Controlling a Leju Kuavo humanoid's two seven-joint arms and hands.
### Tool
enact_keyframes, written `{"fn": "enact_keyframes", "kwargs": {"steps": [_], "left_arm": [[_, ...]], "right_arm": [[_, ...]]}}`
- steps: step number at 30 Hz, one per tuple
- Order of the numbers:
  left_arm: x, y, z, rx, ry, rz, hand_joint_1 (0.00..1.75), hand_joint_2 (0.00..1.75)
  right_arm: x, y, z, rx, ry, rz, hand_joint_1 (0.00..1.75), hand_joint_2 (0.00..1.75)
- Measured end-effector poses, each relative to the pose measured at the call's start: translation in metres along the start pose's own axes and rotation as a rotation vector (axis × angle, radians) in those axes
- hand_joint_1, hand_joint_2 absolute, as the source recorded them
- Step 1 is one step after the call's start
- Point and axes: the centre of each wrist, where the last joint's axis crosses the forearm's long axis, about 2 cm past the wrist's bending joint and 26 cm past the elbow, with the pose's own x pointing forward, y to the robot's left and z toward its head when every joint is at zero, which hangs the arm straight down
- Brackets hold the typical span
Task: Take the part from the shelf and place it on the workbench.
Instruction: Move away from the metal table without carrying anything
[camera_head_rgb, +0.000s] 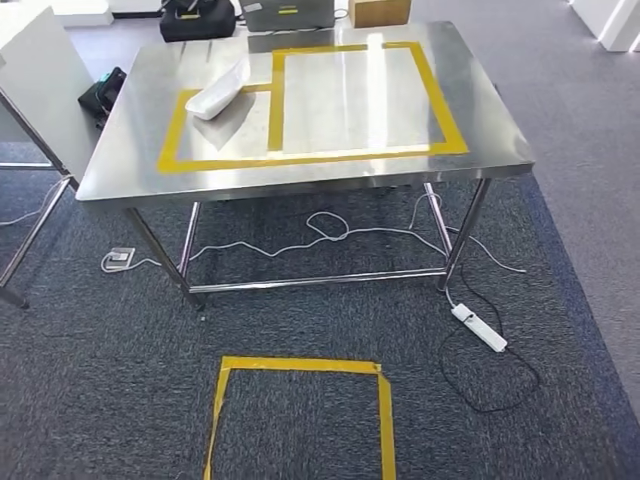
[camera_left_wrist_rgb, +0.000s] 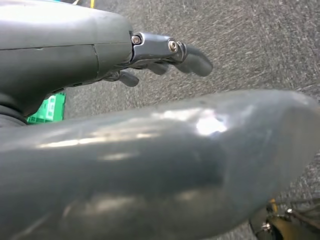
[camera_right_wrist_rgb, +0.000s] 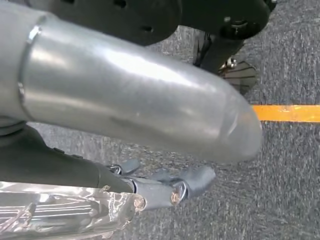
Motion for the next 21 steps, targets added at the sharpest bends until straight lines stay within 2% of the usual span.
{"fn": "enact_keyframes", "kwargs": {"steps": [10,15,21], "left_arm": [[-0.001,-0.003,0.002,-0.008,0.003,0.001,0.00,0.00],[0.008,-0.001,0.000,-0.002,-0.014,0.007,0.00,0.00],[0.005,-0.004,0.002,-0.011,-0.005,-0.012,0.00,0.00]], "right_arm": [[0.000,0.000,0.000,-0.001,0.000,0.001,0.00,0.00],[0.001,-0.001,0.000,-0.001,-0.002,0.000,0.00,0.00],[-0.004,0.000,0.001,0.002,0.008,-0.001,0.00,0.00]]}}
